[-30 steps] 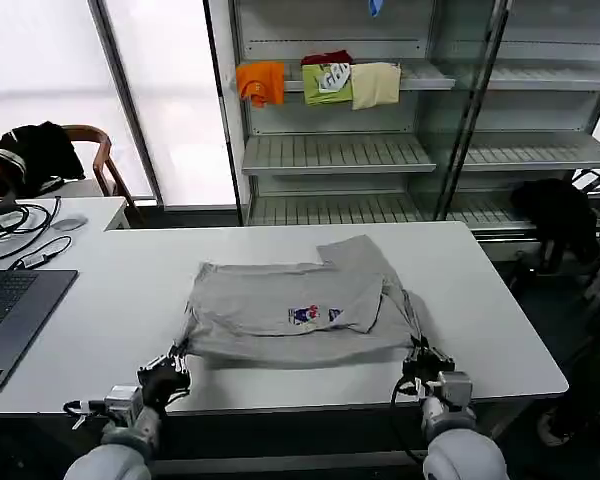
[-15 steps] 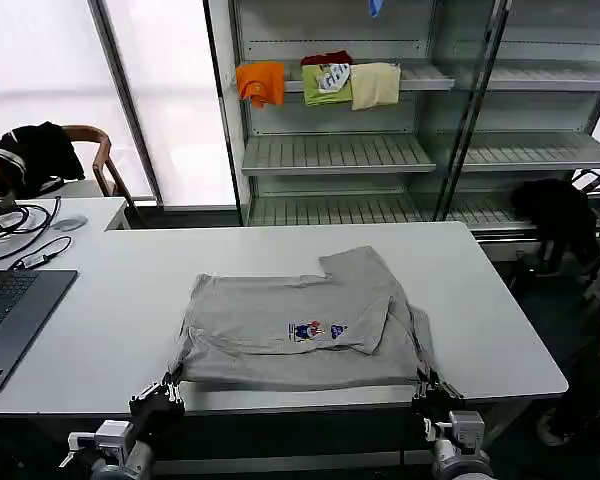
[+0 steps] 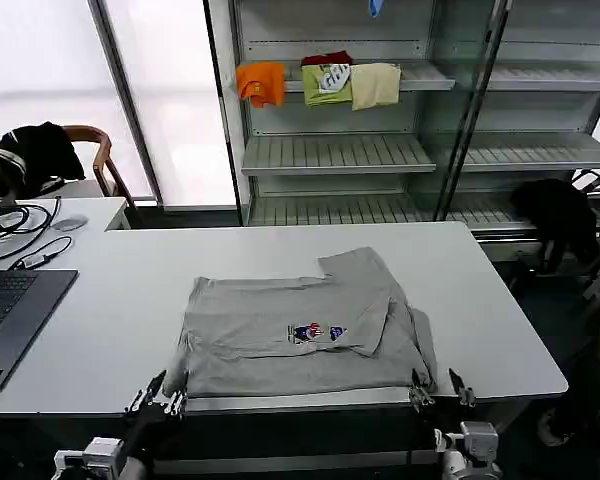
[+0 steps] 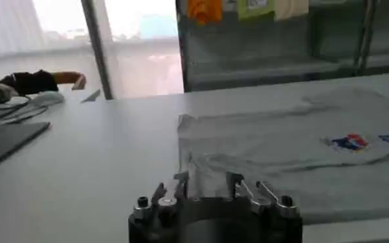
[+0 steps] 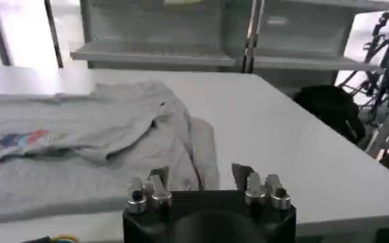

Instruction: Fold and organize the clothes.

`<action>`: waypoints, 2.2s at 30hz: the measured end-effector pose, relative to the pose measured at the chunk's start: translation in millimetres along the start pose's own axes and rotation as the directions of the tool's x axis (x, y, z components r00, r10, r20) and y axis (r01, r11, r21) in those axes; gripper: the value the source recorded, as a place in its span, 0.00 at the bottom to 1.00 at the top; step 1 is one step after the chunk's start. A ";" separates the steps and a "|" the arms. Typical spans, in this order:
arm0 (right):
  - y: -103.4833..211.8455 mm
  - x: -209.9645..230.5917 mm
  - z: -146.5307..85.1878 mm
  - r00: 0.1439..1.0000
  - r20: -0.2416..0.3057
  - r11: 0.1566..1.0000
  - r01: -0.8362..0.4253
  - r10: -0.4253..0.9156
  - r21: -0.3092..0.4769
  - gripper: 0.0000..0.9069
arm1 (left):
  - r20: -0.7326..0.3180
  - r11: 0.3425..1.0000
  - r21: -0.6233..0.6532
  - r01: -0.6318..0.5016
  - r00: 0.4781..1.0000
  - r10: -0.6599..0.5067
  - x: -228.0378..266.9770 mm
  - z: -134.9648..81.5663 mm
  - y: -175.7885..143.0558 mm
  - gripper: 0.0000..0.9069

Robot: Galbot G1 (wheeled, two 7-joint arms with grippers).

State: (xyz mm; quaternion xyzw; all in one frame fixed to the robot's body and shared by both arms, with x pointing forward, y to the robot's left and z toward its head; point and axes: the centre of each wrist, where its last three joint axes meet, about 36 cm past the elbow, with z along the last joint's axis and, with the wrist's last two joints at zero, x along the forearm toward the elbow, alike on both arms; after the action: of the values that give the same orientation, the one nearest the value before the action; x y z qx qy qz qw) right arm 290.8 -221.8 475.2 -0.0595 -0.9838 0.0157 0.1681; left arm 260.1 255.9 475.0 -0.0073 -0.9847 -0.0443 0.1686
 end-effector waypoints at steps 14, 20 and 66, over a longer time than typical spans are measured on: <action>-13.6 -70.0 -73.1 0.983 0.183 0.997 0.034 -0.022 -0.064 1.00 | 0.171 0.998 -0.031 -0.046 0.984 0.050 -37.9 -59.5 27.4 1.00; -6.7 -124.1 -110.1 0.974 0.223 0.995 0.070 -0.051 -0.077 1.00 | 0.194 0.995 -0.048 -0.085 0.977 0.093 -83.8 -80.6 38.8 1.00; 63.6 -385.0 -141.1 0.978 -0.156 0.990 0.141 -0.140 -0.007 1.00 | -0.125 0.997 0.012 -0.076 0.989 0.077 -328.7 -76.8 39.9 1.00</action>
State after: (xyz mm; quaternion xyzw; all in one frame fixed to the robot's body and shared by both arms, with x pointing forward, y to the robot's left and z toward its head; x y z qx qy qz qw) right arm 705.4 -204.1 478.3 0.0095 -0.9694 0.0010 0.2452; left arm 596.8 288.9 441.1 -0.0419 -0.9712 -0.0347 0.2319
